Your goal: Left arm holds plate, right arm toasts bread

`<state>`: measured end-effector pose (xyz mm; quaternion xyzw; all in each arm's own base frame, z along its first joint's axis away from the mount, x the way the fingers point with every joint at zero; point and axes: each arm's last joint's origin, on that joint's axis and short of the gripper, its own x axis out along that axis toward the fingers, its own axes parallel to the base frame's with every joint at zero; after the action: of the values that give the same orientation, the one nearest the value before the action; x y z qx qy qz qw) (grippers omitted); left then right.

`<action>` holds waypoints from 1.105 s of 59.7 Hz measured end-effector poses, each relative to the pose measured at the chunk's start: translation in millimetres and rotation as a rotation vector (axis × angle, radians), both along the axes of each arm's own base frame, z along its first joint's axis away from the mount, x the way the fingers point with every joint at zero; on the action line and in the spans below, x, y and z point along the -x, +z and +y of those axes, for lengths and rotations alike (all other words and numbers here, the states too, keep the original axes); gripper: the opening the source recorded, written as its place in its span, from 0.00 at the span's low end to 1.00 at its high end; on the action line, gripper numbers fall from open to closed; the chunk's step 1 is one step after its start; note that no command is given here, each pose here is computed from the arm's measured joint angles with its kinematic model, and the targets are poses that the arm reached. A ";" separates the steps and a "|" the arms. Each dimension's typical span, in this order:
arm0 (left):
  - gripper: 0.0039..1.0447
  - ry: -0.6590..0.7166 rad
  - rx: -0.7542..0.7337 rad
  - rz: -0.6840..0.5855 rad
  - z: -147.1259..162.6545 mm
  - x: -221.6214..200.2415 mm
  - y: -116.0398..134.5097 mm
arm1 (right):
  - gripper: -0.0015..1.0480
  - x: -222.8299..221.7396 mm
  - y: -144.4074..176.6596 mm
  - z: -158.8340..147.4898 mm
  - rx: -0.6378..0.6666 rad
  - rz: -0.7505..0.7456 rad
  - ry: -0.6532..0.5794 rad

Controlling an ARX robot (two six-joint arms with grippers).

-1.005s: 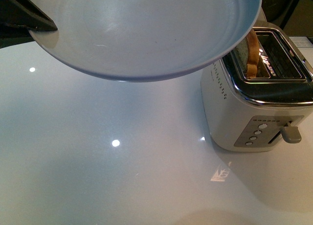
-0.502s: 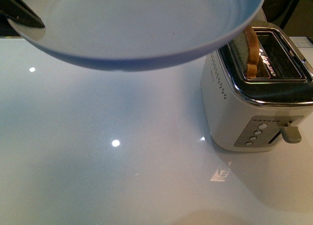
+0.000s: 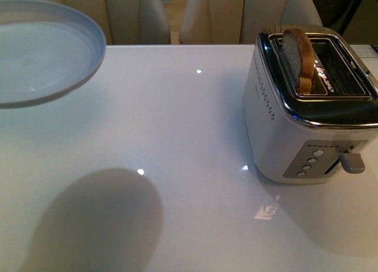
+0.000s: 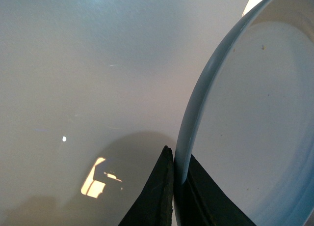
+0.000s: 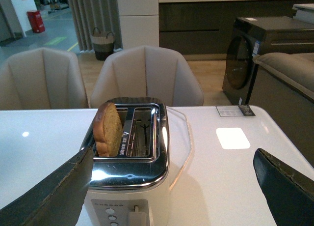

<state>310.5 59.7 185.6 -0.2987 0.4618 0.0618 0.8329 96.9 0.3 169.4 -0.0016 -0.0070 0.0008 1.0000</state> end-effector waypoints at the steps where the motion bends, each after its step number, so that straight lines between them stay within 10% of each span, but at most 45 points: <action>1: 0.03 -0.002 -0.005 0.002 2.2 -1.2 -2.5 | 0.91 0.0 0.0 0.0 0.000 0.000 0.000; 33: 0.03 -0.089 -0.049 0.167 33.2 -22.6 -132.6 | 0.91 0.0 0.0 0.0 0.000 0.000 0.000; 66: 0.03 -0.001 -0.007 0.225 31.3 -42.6 -185.7 | 0.91 0.0 0.0 0.0 0.000 0.000 0.000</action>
<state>353.1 91.0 -0.1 -0.2867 0.5525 0.0962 0.7767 96.9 0.3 169.4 -0.0016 -0.0070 0.0008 1.0000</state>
